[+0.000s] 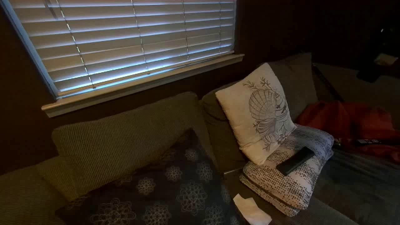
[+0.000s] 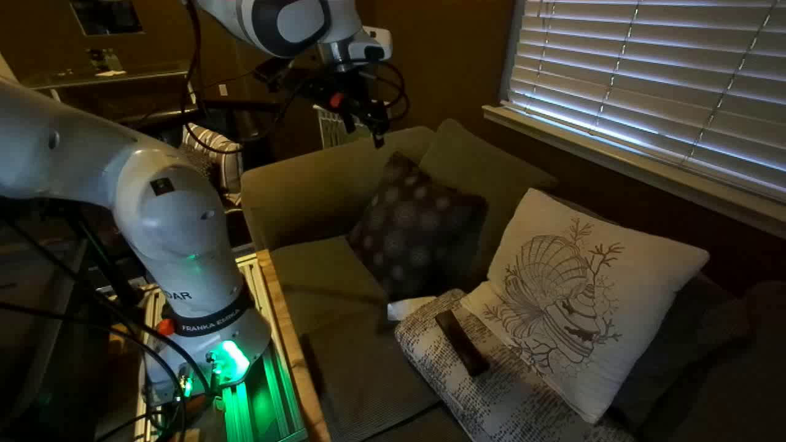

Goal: Flip the remote controller over

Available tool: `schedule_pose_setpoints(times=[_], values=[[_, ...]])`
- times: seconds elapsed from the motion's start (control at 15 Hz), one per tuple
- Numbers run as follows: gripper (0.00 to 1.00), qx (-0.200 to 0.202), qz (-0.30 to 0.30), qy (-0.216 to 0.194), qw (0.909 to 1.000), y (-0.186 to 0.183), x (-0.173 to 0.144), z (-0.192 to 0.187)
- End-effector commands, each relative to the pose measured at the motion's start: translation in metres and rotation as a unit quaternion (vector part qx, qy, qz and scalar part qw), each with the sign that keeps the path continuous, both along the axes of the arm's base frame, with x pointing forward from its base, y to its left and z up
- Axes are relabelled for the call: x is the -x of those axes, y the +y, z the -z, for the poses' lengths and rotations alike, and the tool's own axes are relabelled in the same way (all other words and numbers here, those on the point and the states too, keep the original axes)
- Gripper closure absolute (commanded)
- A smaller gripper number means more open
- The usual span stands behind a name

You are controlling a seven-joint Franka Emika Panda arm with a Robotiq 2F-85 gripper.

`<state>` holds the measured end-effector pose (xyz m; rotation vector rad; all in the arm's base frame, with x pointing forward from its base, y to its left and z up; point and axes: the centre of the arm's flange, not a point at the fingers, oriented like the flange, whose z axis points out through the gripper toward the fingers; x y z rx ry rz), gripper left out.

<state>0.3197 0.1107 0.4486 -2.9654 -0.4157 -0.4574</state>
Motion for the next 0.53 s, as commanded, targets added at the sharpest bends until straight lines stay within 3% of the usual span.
schedule_pose_setpoints(times=[0.0,0.33,0.47], values=[[0.00,0.002,0.000,0.008,1.0000,-0.001,0.002,0.007],[0.00,0.006,0.001,0.021,0.9998,-0.002,0.003,0.018],[0.00,-0.009,0.052,0.030,0.9981,-0.021,0.001,0.034]])
